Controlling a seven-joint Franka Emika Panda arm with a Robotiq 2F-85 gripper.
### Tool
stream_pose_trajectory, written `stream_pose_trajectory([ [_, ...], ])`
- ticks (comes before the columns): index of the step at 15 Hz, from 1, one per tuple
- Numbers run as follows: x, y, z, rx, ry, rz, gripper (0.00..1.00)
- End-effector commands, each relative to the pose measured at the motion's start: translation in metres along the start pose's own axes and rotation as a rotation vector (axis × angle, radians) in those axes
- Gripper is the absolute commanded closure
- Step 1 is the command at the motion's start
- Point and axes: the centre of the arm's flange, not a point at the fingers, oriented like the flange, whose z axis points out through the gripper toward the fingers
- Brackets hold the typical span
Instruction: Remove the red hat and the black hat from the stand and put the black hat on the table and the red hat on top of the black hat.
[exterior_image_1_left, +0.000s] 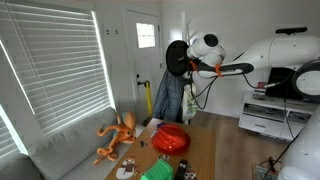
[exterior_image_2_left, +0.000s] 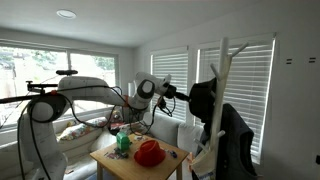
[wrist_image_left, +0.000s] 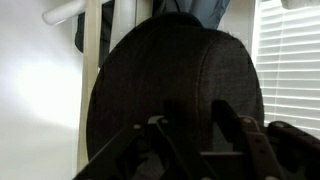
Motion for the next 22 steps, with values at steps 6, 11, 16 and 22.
stream_pose_trajectory([
  [6, 0.026, -0.013, -0.020, 0.028, 0.077, 0.025, 1.00],
  [11, 0.043, -0.039, -0.044, 0.164, 0.173, 0.021, 0.98],
  [16, 0.045, -0.067, -0.063, 0.312, 0.094, 0.137, 0.98],
  [22, 0.037, -0.092, -0.079, 0.524, -0.093, 0.269, 0.98],
])
